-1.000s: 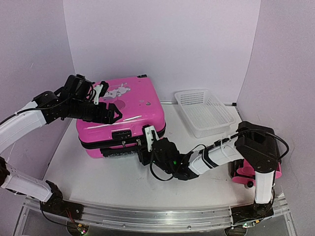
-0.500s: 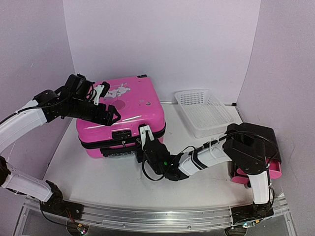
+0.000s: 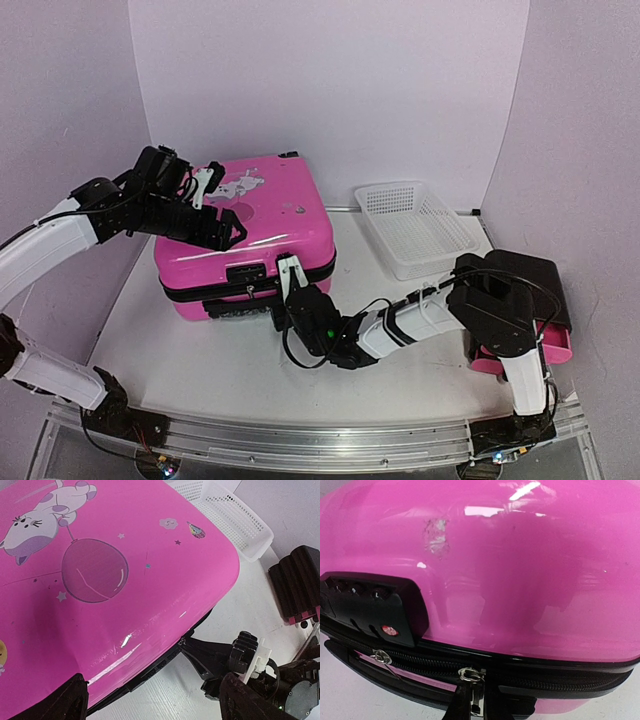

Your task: Open, take out, and arrange the luggage

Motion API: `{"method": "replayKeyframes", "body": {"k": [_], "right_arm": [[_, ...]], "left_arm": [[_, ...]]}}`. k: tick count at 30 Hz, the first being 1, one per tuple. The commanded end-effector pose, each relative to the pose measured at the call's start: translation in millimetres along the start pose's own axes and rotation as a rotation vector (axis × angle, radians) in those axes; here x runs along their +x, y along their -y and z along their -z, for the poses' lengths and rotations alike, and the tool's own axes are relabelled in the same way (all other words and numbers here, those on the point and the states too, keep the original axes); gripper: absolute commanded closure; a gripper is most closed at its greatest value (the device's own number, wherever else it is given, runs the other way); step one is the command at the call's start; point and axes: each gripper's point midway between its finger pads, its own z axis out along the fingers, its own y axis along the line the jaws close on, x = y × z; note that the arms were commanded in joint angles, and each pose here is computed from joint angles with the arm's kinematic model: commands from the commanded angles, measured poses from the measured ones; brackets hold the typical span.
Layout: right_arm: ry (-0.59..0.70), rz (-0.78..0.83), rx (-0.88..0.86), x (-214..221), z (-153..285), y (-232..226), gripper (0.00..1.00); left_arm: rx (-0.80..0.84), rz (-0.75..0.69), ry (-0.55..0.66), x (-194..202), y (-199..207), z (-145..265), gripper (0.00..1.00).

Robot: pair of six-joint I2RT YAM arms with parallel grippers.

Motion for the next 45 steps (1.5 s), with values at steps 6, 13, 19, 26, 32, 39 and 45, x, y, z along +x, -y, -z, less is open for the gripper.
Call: {"method": "replayKeyframes", "body": {"k": [6,13,19,26,32,39,45], "right_arm": [[0.023,0.046,-0.024,-29.3,3.8,0.3,1.00],[-0.040,0.192,0.110,-18.8,14.8,31.9,1.00],[-0.059,0.292,0.177,-20.4,23.2,49.8,1.00],[-0.099,0.351,0.113,-22.3,30.0,69.6,1.00],[-0.171,0.343,-0.075,-21.8,33.2,93.8,1.00],[-0.258,0.353,-0.294,-6.8,32.0,117.7,1.00],[-0.282,0.305,-0.578,-2.1,37.6,129.2,1.00]], "left_arm": [[-0.069,-0.008,-0.022,-9.5,-16.0,-8.5,0.09],[-0.177,0.034,-0.097,16.6,-52.3,-21.2,0.12],[-0.287,0.070,-0.125,40.6,-83.1,-20.8,0.12],[-0.327,0.099,-0.154,57.7,-99.4,-20.6,0.12],[-0.345,0.133,-0.177,68.6,-111.6,-20.4,0.13],[-0.367,0.155,-0.209,79.6,-118.5,-22.3,0.14],[-0.386,0.175,-0.227,85.7,-121.8,-22.3,0.14]]}}
